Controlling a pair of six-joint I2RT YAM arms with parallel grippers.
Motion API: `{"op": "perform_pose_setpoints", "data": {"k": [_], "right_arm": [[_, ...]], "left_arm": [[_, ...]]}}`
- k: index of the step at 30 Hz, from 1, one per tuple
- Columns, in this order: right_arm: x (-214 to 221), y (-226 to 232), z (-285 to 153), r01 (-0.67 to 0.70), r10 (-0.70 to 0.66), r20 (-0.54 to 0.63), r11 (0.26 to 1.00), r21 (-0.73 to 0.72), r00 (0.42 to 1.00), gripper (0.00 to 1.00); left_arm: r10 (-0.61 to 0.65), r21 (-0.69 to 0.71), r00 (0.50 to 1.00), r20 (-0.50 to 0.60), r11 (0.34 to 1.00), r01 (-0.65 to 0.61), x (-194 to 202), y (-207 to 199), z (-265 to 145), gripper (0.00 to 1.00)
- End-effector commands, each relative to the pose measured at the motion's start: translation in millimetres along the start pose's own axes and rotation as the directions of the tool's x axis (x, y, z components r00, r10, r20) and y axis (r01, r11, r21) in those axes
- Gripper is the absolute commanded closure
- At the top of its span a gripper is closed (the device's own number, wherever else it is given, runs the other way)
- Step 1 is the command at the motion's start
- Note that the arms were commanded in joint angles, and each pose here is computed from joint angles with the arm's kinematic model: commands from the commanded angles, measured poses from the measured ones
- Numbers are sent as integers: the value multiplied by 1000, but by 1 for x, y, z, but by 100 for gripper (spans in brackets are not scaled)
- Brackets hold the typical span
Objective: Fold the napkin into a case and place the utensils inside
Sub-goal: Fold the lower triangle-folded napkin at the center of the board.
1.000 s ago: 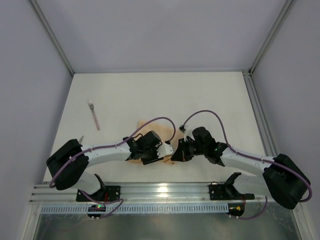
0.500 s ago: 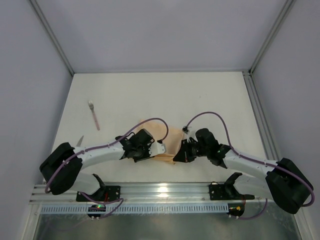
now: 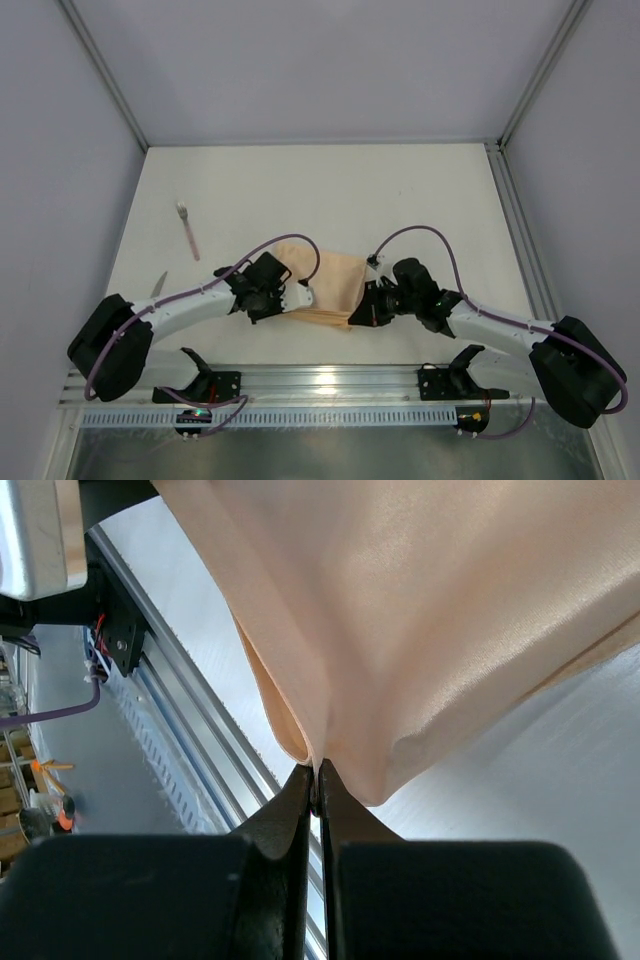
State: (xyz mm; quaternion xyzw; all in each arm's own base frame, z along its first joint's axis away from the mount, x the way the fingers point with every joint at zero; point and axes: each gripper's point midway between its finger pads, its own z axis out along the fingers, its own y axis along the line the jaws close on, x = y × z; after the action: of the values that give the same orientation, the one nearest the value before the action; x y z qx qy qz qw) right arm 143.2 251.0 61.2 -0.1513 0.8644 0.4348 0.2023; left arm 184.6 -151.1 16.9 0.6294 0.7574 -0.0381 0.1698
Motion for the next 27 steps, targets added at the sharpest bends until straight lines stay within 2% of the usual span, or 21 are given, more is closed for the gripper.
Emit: {"op": "perform_pose_setpoints", "data": {"k": [1,6,9,10,13,14,18,23,27], "right_arm": [[-5,6,1,6,-6,13,999,-35,1000,97],[0,7,1,11,-13,-41,999,-36,999,97],[2,19,-2,23,-29,-65,995,-93,997,97],[3,22,-3,21,-30,-76,993,-114,997,97],[7,35,-7,8,-25,-97,985,-173,995,97],[7,35,-8,-1,-17,-100,985,-174,995,97],[3,29,-3,-57,32,-140,982,-182,990,97],[-20,24,9,-69,43,-146,981,-179,988,97],[-28,17,21,-66,38,-162,983,-169,986,97]], "left_arm": [[31,106,999,22,994,-33,4,-20,-16,100],[68,258,997,36,963,-75,10,-49,-36,100],[68,356,997,31,932,-75,12,-67,-49,100],[65,424,998,15,904,-65,17,-79,-56,100],[60,498,997,38,864,-71,16,-84,-69,100],[41,551,999,35,833,-54,15,-88,-78,100],[9,611,1000,1,792,-8,14,-74,-82,100],[-84,602,996,2,796,65,2,-33,-72,100],[-134,617,990,-40,776,130,9,-17,-58,100]]}}
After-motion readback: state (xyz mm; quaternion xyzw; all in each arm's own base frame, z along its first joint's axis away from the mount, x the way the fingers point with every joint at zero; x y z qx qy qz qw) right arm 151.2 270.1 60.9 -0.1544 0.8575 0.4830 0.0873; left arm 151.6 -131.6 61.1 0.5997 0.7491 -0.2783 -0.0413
